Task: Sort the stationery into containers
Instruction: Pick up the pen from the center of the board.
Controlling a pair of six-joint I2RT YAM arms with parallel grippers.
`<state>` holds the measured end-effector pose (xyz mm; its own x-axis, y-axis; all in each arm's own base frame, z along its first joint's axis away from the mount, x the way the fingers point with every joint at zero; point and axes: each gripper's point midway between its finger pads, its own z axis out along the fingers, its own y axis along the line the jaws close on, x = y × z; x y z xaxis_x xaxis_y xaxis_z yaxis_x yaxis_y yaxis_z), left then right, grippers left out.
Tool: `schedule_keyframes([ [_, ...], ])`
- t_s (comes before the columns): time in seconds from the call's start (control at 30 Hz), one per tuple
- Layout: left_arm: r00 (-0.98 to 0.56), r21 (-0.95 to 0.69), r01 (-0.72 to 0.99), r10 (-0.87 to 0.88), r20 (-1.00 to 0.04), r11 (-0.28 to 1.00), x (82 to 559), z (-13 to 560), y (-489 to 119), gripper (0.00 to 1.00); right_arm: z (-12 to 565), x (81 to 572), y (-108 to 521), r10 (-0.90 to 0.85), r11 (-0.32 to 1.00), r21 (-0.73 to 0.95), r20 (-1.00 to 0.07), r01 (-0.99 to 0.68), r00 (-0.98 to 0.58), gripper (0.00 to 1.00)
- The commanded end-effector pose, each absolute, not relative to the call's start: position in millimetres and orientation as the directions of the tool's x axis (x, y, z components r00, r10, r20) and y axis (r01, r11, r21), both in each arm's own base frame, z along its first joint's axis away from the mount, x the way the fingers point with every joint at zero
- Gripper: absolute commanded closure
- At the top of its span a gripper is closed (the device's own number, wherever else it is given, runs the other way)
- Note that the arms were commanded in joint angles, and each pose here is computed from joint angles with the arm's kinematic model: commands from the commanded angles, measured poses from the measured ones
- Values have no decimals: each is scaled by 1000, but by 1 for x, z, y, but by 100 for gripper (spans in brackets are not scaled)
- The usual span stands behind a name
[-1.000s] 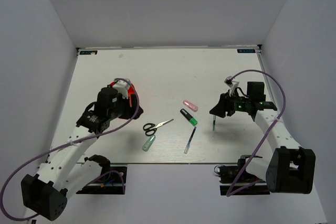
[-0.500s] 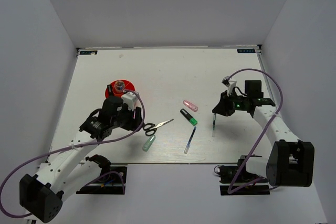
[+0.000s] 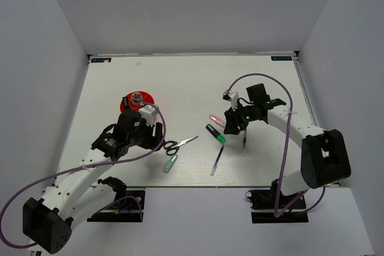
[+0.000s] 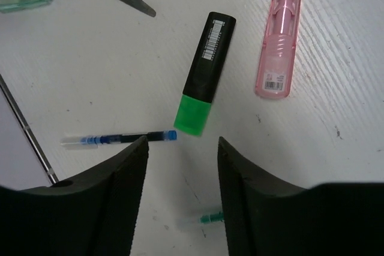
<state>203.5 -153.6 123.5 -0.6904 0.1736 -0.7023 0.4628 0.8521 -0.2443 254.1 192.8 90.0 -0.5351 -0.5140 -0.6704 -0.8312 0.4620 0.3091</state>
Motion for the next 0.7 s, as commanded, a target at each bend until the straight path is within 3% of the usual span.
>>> schedule_keyframes([
  [0.0, -680, -215, 455, 181, -711, 864, 205, 125, -148, 25, 90, 277, 200, -559, 521, 214, -646, -826, -520, 44],
  [0.2, -676, -197, 444, 182, -714, 874, 207, 124, -145, 24, 81, 289, 212, -648, 523, 89, -604, -848, -464, 37],
  [0.67, -671, -188, 432, 175, -721, 882, 208, 125, -142, 24, 44, 280, 237, -758, 464, 32, -503, -885, -415, 37],
])
